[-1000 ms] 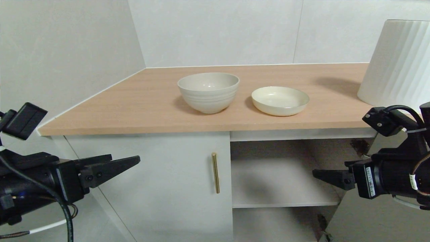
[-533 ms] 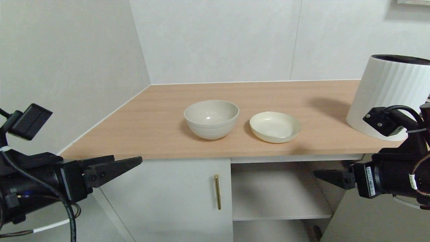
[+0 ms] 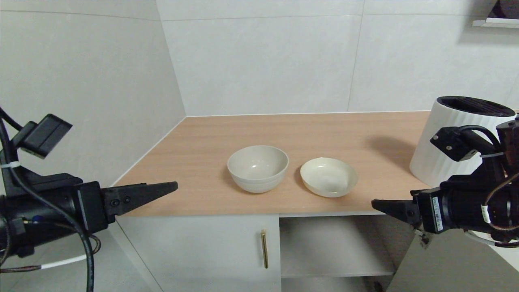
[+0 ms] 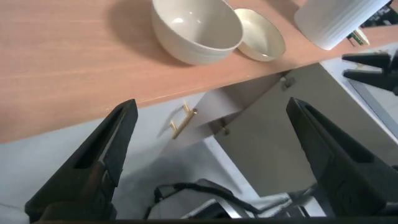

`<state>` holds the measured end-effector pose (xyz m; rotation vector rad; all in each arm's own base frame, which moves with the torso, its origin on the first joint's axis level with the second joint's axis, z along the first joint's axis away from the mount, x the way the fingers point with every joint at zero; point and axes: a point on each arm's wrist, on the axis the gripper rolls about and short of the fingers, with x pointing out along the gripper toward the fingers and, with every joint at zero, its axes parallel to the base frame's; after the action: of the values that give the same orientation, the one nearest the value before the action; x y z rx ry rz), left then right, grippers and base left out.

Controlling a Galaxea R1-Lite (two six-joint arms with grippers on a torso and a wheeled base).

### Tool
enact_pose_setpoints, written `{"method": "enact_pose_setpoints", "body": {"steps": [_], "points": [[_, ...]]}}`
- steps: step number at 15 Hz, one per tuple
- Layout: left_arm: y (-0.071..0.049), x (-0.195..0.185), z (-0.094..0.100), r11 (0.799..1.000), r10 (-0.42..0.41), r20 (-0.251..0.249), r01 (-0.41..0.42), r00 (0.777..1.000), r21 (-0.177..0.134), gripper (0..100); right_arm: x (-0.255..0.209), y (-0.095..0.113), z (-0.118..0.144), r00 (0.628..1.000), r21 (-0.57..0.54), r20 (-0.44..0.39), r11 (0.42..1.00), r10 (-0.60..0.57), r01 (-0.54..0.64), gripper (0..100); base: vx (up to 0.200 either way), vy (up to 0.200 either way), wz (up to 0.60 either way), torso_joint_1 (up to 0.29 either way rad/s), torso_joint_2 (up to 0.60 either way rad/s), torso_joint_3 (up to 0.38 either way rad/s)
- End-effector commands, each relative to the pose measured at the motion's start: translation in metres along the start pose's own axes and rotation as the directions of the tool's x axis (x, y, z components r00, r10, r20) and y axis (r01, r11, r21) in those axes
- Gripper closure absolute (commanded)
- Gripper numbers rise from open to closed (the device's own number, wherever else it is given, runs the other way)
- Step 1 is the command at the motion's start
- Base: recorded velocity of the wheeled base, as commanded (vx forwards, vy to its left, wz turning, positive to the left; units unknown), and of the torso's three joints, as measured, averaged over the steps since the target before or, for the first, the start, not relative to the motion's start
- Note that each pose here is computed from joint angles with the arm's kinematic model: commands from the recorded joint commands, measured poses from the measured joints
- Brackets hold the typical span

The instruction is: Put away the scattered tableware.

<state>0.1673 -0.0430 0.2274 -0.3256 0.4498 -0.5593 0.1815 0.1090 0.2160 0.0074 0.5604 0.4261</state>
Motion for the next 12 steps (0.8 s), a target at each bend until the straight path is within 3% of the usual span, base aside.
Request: {"method": "enact_pose_setpoints", "body": {"steps": [1,4,7,9,10,11,12], "points": [[-0.001,0.010,0.011,1.000,0.003,-0.043,-0.004,0.999,-0.016,0,0.009,0.000,0.000,1.000,-0.018,-0.008,1.000,-0.005,0.005,0,0.000,0.000,0.00,0.051,-0.12,-0.071],[-0.001,0.029,0.023,0.999,0.002,-0.111,-0.006,0.994,-0.035,0,0.021,-0.005,0.010,0.999,-0.025,0.021,0.999,-0.025,0.025,0,0.000,0.000,0.00,0.009,-0.02,-0.012],[0.007,0.054,0.013,0.996,0.014,-0.213,-0.031,0.977,-0.080,0,0.057,-0.005,0.020,0.998,0.064,-0.018,0.997,-0.053,0.054,0,0.000,0.000,0.00,0.000,0.00,0.000],[0.008,0.059,0.016,0.987,0.013,-0.209,-0.047,0.978,-0.156,0,0.068,-0.004,0.024,0.998,0.127,-0.028,0.990,-0.059,0.063,0,0.000,0.000,0.00,0.000,0.00,0.000],[0.000,0.067,0.026,0.962,-0.014,-0.192,-0.040,0.981,-0.270,0,0.076,-0.004,0.027,0.996,0.173,-0.029,0.981,-0.084,0.088,0,0.000,0.000,0.00,0.000,0.00,0.000],[-0.003,0.074,0.030,0.945,-0.011,-0.188,-0.052,0.982,-0.324,0,0.081,-0.004,0.028,0.994,0.192,-0.028,0.975,-0.106,0.109,0,0.000,0.000,0.00,0.000,0.00,0.000],[-0.004,0.084,0.033,0.934,0.011,-0.189,-0.077,0.982,-0.348,0,0.087,-0.004,0.030,0.992,0.217,-0.026,0.968,-0.127,0.130,0,0.000,0.000,0.00,0.000,0.00,0.000]]}}
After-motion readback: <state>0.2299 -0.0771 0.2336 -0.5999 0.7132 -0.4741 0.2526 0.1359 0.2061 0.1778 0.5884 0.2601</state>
